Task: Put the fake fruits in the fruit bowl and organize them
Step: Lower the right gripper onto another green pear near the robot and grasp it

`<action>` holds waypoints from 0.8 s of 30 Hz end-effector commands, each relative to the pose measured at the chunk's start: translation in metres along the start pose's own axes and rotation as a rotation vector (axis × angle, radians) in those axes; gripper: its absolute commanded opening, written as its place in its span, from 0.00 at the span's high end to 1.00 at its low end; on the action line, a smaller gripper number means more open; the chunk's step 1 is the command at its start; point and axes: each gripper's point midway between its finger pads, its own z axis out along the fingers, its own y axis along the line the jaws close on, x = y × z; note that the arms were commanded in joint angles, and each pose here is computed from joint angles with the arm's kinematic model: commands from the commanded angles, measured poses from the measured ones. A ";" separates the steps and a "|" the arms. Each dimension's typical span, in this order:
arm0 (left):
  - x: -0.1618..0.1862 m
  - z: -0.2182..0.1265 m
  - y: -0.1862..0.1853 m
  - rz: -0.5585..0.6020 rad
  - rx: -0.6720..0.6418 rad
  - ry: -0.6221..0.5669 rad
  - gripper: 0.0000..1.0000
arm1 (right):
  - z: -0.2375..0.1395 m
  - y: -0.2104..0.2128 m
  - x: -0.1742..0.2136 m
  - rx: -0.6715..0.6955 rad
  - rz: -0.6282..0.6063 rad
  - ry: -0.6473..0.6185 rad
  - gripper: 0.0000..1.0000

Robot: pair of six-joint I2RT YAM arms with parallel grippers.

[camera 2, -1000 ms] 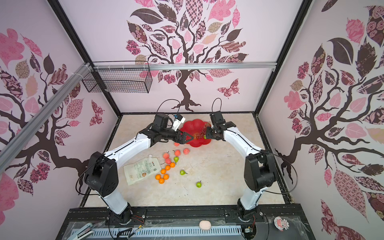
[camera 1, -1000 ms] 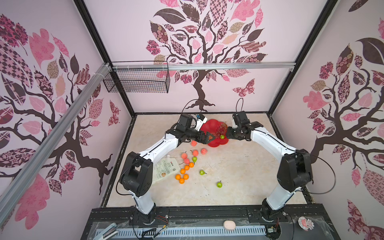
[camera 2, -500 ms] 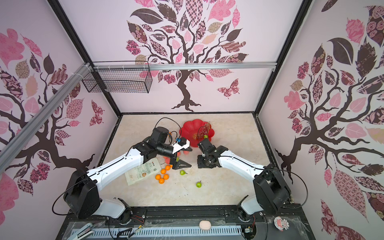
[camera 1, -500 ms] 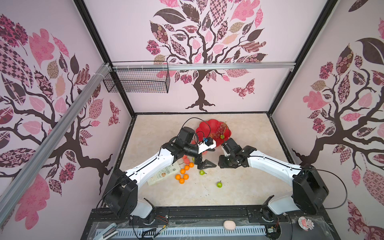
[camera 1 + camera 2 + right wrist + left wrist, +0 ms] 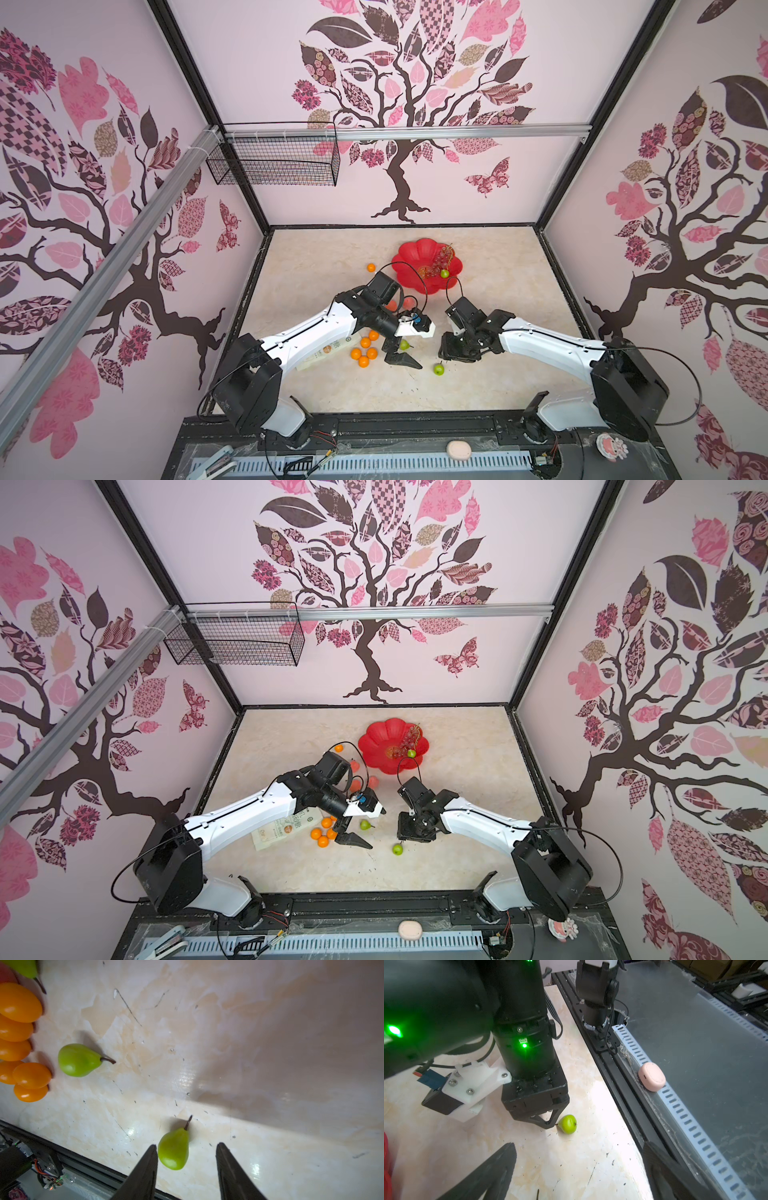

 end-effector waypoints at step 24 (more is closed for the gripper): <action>0.024 0.001 0.002 0.068 -0.048 0.101 0.02 | 0.033 0.013 0.025 -0.001 -0.034 0.151 0.47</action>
